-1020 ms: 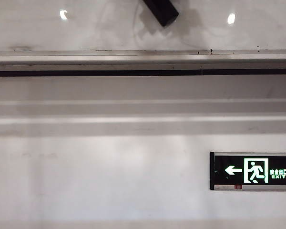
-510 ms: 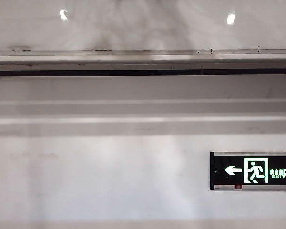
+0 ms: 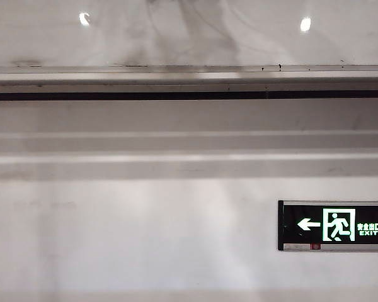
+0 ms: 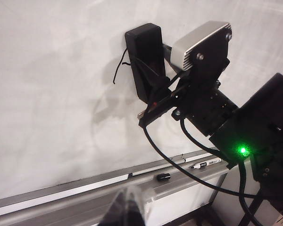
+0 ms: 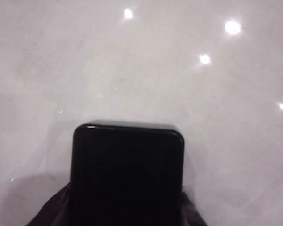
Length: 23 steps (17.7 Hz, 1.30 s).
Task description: Wipe the whiteboard clean using the black magnetic whiteboard eraser attached to the whiteboard.
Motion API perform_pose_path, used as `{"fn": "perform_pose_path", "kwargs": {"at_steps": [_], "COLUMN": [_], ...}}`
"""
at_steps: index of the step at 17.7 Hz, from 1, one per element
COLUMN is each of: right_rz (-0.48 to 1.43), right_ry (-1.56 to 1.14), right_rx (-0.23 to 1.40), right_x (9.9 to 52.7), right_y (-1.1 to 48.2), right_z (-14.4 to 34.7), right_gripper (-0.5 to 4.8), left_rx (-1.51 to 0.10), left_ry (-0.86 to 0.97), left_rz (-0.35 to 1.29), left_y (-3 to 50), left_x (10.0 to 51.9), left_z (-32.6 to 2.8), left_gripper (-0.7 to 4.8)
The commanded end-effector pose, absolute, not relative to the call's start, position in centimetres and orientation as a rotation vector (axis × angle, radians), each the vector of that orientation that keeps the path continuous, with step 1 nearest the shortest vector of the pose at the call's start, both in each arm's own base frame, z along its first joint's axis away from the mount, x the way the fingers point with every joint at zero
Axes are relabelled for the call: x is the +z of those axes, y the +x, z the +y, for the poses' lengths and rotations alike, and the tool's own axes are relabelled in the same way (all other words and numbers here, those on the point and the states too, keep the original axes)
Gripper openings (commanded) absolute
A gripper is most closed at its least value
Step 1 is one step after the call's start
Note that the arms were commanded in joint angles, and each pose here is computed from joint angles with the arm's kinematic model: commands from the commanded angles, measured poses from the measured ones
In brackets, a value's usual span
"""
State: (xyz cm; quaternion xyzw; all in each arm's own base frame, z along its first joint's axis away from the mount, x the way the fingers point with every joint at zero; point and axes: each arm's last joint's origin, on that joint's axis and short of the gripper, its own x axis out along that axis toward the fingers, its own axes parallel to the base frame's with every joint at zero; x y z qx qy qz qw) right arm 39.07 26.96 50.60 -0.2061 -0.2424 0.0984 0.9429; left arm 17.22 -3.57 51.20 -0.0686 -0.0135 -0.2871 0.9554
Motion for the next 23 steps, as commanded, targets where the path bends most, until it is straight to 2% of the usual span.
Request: {"fn": "perform_pose_path", "kwargs": {"at_steps": [1,3,14,15,17,23], "right_rz": [-0.51,-0.508,-0.457,-0.457,-0.457,-0.459], "right_ry": [-0.408,-0.409,-0.413,-0.414,-0.413,-0.414], "right_rx": [0.169,0.169,0.111,0.111,0.112,0.116], "right_x": [51.1,51.0,49.7,49.7,49.7,49.8], "right_y": [39.0,39.1,40.3,40.3,40.3,40.3], "right_z": [26.4,26.4,26.4,26.4,26.4,26.4], "right_gripper": [1.01,1.27,1.28,1.51,2.56,2.58], "left_rx": [-0.593,-0.593,-0.593,-0.593,-0.593,-0.593], "left_ry": [-0.139,-0.139,-0.139,-0.139,-0.139,-0.139], "left_rz": [-0.046,-0.046,-0.046,-0.046,-0.046,-0.044], "left_y": [17.0,17.0,17.0,17.0,17.0,17.0], "left_x": [51.5,51.5,51.5,51.5,51.5,51.5], "left_z": [-3.6,-3.6,-3.6,-3.6,-3.6,-3.6], "left_gripper": [-0.05,-0.05,-0.05,-0.05,-0.05,-0.05]}}
